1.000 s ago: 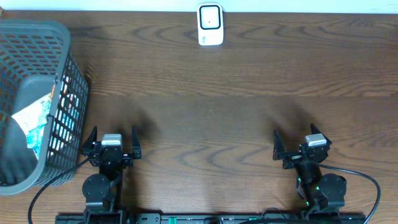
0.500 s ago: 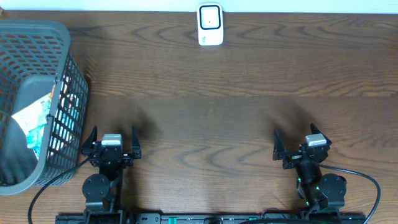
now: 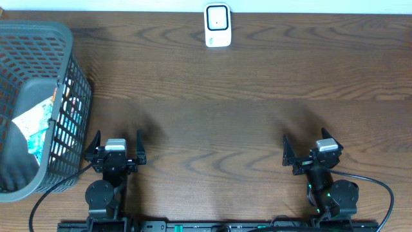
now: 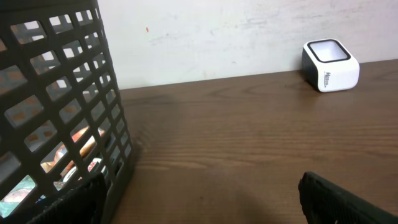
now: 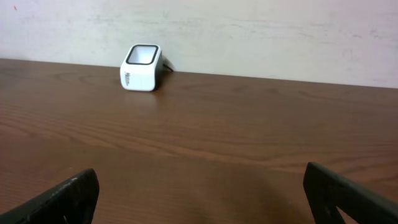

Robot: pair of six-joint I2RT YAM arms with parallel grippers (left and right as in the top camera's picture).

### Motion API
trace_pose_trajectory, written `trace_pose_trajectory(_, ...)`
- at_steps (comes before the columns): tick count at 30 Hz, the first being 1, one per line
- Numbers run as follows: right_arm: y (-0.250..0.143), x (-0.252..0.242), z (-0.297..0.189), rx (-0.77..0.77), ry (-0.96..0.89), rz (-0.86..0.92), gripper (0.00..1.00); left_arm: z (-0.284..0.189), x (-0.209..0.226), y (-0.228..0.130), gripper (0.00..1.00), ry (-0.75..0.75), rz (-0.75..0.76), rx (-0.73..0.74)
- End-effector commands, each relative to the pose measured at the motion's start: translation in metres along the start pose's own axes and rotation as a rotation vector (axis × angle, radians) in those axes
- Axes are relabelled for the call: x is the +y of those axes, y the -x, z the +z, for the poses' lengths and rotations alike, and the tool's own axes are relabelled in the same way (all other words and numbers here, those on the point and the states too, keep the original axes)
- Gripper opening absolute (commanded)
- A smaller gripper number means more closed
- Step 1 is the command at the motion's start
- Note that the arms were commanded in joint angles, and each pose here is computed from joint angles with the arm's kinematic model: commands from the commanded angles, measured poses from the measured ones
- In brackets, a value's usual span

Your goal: Scan the item barcode

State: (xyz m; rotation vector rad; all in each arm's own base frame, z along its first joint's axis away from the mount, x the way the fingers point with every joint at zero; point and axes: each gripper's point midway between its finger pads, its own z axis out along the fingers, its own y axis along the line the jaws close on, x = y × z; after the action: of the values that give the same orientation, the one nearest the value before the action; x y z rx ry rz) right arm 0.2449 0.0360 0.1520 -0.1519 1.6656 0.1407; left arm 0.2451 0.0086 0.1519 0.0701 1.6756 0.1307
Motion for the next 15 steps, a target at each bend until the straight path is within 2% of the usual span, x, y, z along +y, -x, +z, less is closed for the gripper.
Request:
trace_pose_trajectory(1,-0.002,-0.002,0.000,0.005,-0.010,0.014,0.99,0.001,0.005,-0.018,0.98,0.032,0.019,0.064)
trace_pose_trajectory(10,-0.002,-0.002,0.000,0.005,-0.010,0.014,0.99,0.001,0.000,-0.020,0.98,0.004,0.015,0.071)
trace_pose_trajectory(15,-0.002,-0.002,0.000,0.005,-0.010,0.014,0.99,-0.001,0.002,-0.007,0.97,0.009,-0.055,0.045)
